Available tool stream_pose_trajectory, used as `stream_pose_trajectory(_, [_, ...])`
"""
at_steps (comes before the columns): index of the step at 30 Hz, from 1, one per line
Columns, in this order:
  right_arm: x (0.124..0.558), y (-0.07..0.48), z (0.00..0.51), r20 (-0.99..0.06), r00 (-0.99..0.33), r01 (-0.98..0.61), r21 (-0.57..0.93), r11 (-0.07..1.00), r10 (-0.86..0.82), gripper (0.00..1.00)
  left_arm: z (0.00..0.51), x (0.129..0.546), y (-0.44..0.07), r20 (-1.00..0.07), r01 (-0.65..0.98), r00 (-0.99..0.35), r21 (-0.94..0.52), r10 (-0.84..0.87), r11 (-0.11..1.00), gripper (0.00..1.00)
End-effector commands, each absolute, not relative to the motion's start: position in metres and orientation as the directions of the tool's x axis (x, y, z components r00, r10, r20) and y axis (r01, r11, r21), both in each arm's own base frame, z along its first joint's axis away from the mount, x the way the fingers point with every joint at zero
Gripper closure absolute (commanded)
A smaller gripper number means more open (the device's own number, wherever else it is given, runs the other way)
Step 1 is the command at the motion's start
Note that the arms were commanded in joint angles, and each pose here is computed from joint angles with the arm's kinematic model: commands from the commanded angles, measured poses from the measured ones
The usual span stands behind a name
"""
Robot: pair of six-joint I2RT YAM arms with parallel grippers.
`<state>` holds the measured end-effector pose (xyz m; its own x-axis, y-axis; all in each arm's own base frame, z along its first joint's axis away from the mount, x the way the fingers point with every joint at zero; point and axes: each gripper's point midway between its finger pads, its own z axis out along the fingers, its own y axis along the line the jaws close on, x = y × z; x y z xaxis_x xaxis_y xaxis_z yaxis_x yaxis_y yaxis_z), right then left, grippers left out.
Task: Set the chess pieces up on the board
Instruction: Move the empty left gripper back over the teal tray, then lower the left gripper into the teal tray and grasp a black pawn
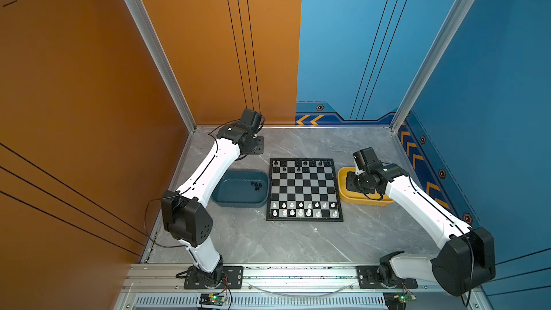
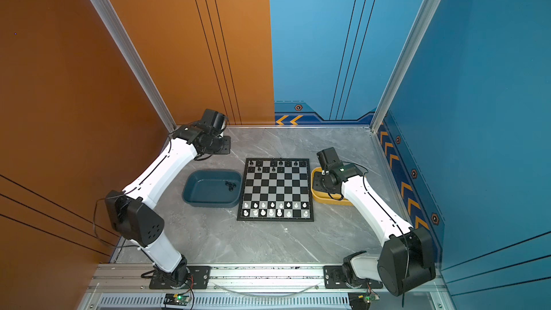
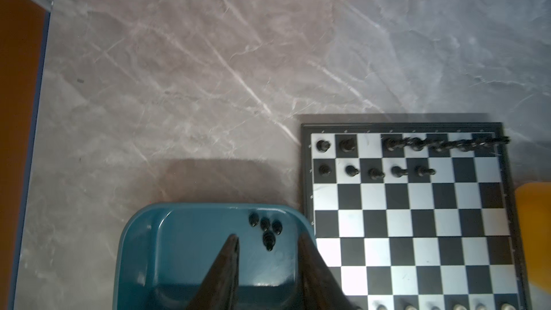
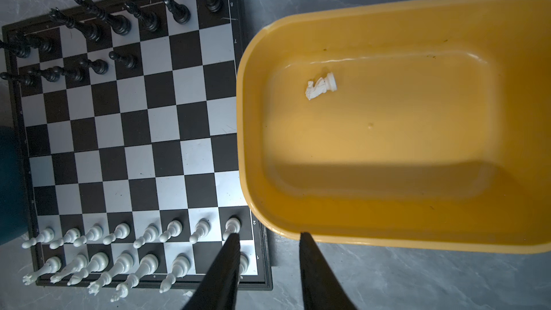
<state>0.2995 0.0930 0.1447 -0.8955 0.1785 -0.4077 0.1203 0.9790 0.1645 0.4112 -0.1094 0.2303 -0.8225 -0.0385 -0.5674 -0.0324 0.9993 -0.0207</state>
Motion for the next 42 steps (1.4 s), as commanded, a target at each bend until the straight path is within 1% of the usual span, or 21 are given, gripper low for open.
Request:
stream_pose_trajectory(1, [0.298, 0.086, 0.157, -0.421, -0.886, 0.142, 0.152, 0.978, 0.194, 0.64, 0.221, 0.405, -0.095, -0.571, -0.082, -0.815, -0.057, -0.100, 0.995, 0.64])
stream_pose_trajectory(8, [0.297, 0.085, 0.156, -0.413, -0.889, 0.148, 0.152, 0.977, 0.198, 0.63, 0.169, 0.379, -0.089, -0.451, -0.121, -0.882, -0.055, -0.133, 0.991, 0.65])
stream_pose_trajectory(15, [0.297, 0.086, 0.154, -0.406, -0.893, 0.146, 0.151, 0.978, 0.196, 0.63, 0.139, 0.360, -0.102, -0.369, -0.096, -0.922, -0.081, -0.120, 0.992, 0.65])
stream_pose_trajectory(26, [0.297, 0.090, 0.150, -0.393, -0.900, 0.139, 0.151, 0.979, 0.189, 0.63, 0.092, 0.351, -0.126, -0.235, -0.059, -0.969, -0.077, -0.076, 0.995, 0.66])
stream_pose_trajectory(36, [0.296, 0.091, 0.145, -0.383, -0.904, 0.143, 0.149, 0.978, 0.191, 0.63, 0.066, 0.350, -0.127, -0.176, -0.060, -0.982, -0.038, -0.066, 0.997, 0.67])
stream_pose_trajectory(37, [0.296, 0.091, 0.145, -0.382, -0.904, 0.142, 0.151, 0.978, 0.191, 0.63, 0.064, 0.350, -0.127, -0.172, -0.060, -0.983, -0.036, -0.065, 0.998, 0.67])
stream_pose_trajectory(39, [0.297, 0.092, 0.145, -0.382, -0.905, 0.141, 0.152, 0.978, 0.190, 0.63, 0.061, 0.350, -0.127, -0.162, -0.060, -0.985, -0.034, -0.065, 0.998, 0.72])
stream_pose_trajectory(42, [0.297, 0.092, 0.144, -0.380, -0.905, 0.142, 0.152, 0.978, 0.190, 0.63, 0.056, 0.350, -0.126, -0.151, -0.062, -0.986, -0.026, -0.065, 0.998, 0.72])
